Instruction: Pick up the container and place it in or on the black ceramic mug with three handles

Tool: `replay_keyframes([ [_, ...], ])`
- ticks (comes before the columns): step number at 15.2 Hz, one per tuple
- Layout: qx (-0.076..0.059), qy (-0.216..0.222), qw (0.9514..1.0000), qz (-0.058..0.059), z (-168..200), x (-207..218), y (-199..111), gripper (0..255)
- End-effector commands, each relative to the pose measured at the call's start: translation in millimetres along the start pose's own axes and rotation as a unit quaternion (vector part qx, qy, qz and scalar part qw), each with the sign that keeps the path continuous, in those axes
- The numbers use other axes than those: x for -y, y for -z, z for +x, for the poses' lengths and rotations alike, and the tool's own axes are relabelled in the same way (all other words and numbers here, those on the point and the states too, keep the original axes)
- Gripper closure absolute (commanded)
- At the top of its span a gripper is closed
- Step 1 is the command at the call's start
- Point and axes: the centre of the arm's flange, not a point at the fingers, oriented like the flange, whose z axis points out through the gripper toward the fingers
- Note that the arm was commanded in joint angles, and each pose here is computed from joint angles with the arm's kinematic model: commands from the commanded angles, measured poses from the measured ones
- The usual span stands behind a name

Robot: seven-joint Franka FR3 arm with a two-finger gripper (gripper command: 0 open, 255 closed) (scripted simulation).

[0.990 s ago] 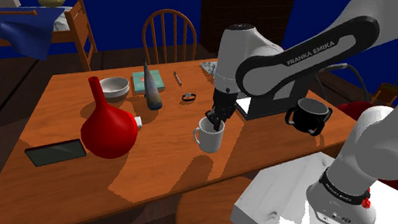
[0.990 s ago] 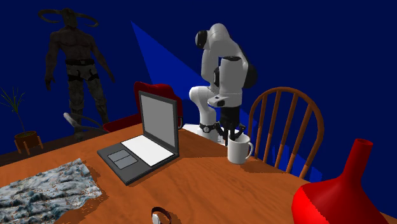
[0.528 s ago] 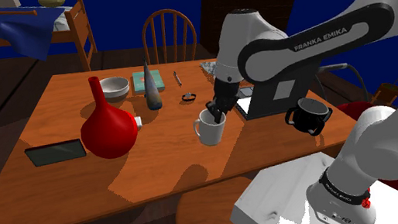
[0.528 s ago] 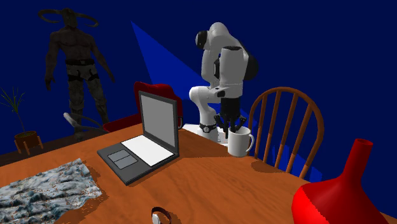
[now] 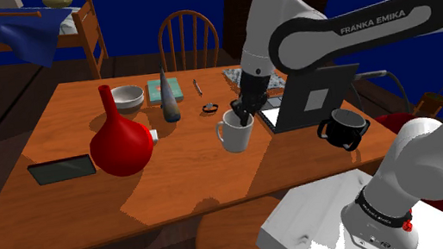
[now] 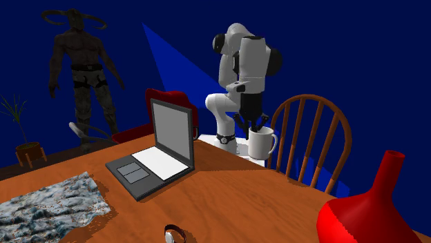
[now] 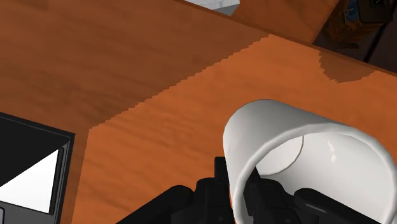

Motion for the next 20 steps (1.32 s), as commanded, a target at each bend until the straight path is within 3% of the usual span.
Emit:
replay_keyframes([
  [1,0.000,0.000,1.0000,0.000,1.6,0.4,10.3,255],
  [14,0.000,0.000,1.0000,0.000,4.6,3.1,74.9,255],
  [20,0.000,0.000,1.0000,0.000,-18.2,-72.2,83.7,255],
])
